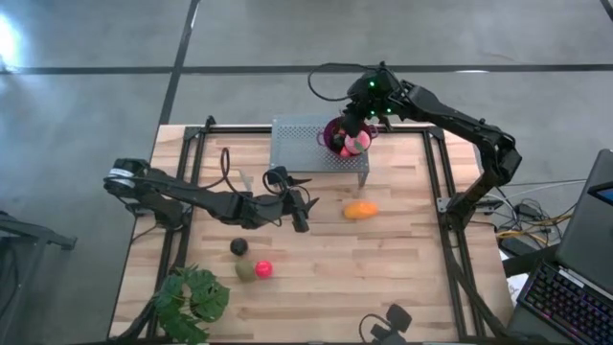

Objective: Pick & Place Fruit
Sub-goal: Put the tangerine into the purple bowl on the shelf

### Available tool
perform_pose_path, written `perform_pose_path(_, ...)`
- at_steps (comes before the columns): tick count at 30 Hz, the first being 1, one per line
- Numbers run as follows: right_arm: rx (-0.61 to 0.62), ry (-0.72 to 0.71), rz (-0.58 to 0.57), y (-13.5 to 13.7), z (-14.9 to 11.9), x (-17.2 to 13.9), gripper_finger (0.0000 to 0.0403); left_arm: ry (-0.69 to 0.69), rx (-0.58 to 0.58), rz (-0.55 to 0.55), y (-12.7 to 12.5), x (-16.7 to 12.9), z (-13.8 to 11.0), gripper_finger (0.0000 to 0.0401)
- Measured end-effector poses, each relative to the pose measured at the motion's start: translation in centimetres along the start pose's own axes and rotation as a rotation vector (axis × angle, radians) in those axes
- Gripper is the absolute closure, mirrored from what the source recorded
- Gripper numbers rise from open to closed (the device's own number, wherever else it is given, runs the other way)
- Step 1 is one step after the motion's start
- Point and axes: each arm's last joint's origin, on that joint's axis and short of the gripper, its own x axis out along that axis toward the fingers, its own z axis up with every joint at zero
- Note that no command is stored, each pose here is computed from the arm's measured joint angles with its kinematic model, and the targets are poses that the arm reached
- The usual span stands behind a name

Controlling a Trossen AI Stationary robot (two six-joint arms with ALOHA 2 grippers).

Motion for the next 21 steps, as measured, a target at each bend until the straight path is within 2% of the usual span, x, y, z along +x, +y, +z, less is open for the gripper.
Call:
perform_pose_path(8,-0.018,0.046,-0.037,-0.1,-0.5,2.1,0.0388,-0.005,-0.004,0.001,0.0,0.0,0.1,0.0128)
perform_pose_path(14,-0.034,0.065,-0.047,0.0,-0.7,2.4,0.0394,-0.005,-0.002,0.001,0.0,0.0,0.1,0.0128)
perform_pose_path(21,-0.043,0.056,-0.030,0.5,-0.4,0.8,0.0394,-0.005,-0.001,0.000,0.0,0.0,0.1,0.0128)
